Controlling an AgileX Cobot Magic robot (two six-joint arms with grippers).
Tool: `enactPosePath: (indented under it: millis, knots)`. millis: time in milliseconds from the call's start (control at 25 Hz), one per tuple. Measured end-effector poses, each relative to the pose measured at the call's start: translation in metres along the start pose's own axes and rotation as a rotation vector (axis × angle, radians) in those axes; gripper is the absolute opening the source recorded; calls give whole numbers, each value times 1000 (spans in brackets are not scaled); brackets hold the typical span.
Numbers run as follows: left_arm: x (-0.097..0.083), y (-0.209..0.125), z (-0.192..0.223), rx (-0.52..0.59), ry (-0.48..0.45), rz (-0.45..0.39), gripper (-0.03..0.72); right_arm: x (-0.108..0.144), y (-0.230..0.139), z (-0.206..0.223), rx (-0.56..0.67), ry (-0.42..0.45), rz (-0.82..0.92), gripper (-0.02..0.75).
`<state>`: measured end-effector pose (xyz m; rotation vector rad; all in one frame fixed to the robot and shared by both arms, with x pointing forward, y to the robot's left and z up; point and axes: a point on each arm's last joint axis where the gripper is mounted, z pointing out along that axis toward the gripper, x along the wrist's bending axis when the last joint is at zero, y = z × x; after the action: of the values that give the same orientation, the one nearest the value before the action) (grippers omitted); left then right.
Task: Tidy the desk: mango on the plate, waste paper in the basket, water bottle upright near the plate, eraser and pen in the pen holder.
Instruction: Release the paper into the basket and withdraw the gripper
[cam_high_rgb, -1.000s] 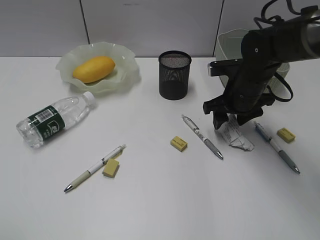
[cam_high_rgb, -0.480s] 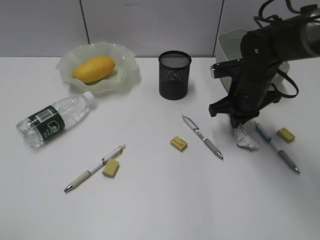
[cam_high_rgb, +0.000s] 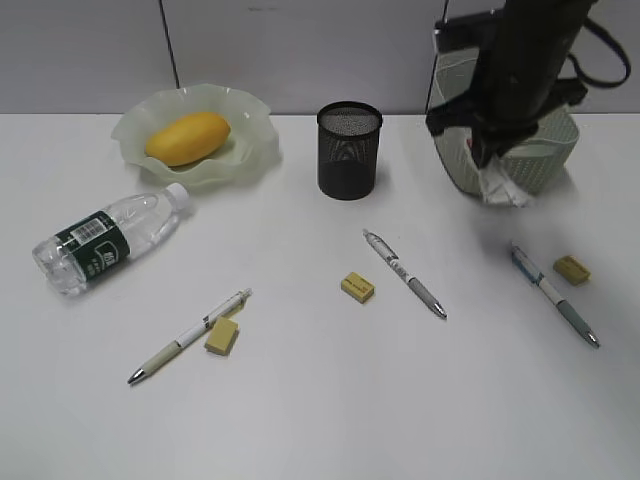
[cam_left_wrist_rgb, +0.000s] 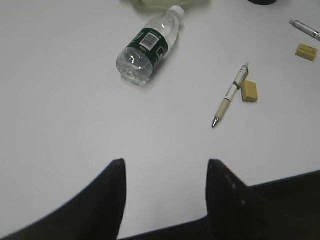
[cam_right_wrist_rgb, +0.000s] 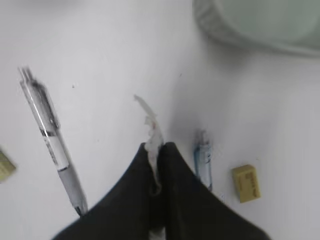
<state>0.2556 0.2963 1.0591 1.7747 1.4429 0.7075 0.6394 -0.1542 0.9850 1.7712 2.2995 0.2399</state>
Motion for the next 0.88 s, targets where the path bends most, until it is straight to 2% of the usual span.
enactPosePath:
  millis: [240,400,680,880]
  knots:
    - [0,0,0,0,0,0,393,-12,40,-52,-204,-85,-30,34]
    - [0,0,0,0,0,0,393,-30,56,-70,-333,-126,-17,31]
    - [0,0,0,0,0,0,393,-69,71,-69,-482,-148,50,28]
    - [0,0,0,0,0,0,393,-83,81,-44,-545,-142,71,28]
